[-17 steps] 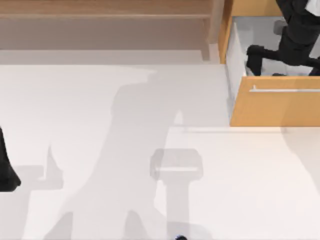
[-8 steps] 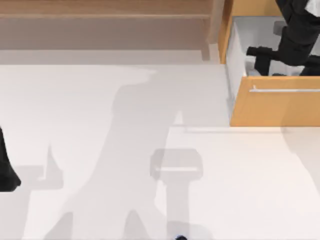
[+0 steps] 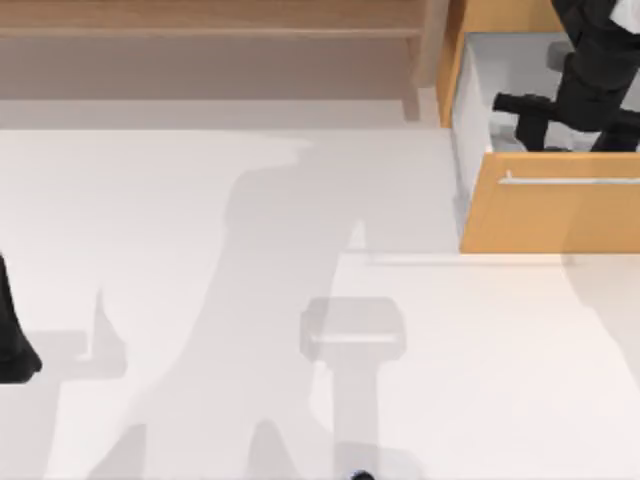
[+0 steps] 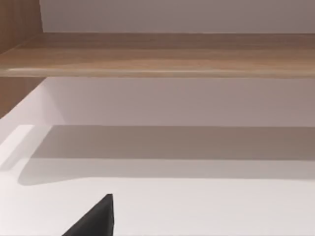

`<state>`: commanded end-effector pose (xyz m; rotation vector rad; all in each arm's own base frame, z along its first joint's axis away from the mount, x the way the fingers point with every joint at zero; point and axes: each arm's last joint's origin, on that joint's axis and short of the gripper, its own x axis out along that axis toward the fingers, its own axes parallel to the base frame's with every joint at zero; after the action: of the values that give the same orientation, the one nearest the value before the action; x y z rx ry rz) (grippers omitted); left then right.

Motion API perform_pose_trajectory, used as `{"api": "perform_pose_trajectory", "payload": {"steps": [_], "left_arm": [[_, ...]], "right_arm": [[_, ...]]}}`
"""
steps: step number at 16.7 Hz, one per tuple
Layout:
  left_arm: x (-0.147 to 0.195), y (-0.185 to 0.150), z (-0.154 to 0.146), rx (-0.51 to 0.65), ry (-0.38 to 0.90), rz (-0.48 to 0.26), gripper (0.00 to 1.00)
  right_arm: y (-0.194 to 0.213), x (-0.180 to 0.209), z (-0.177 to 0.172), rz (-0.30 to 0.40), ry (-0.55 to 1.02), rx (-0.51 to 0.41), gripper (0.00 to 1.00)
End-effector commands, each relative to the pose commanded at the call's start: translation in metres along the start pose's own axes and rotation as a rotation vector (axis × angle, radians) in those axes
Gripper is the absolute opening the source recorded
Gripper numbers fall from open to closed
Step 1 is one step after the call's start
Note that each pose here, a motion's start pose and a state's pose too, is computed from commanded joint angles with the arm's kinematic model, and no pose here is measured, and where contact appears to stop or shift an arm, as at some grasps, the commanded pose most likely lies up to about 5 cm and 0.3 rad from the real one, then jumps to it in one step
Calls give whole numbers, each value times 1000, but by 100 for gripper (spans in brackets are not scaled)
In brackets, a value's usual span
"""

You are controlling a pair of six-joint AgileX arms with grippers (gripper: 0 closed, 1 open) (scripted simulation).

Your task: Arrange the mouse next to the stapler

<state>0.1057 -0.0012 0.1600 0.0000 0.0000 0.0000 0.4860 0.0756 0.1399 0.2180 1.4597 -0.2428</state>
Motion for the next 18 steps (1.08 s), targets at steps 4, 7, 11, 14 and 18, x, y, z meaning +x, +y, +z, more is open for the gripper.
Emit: {"api": "perform_pose_trajectory", "payload": {"steps": [4,7,11,14,18], "left_arm": [[0,0,0,0,0,0,100],[0,0,0,0,0,0,100],[0,0,0,0,0,0,100],[0,0,0,0,0,0,100],[0,0,0,0,0,0,100]], "right_arm": [[0,0,0,0,0,0,0],[0,-1,0,1,-1,1,0],[-1,-19,-3,4,-21,4,0],[-4,-48,-12,11,-55,12,0],[1,-106,-34,73,-177,24,0]]}}
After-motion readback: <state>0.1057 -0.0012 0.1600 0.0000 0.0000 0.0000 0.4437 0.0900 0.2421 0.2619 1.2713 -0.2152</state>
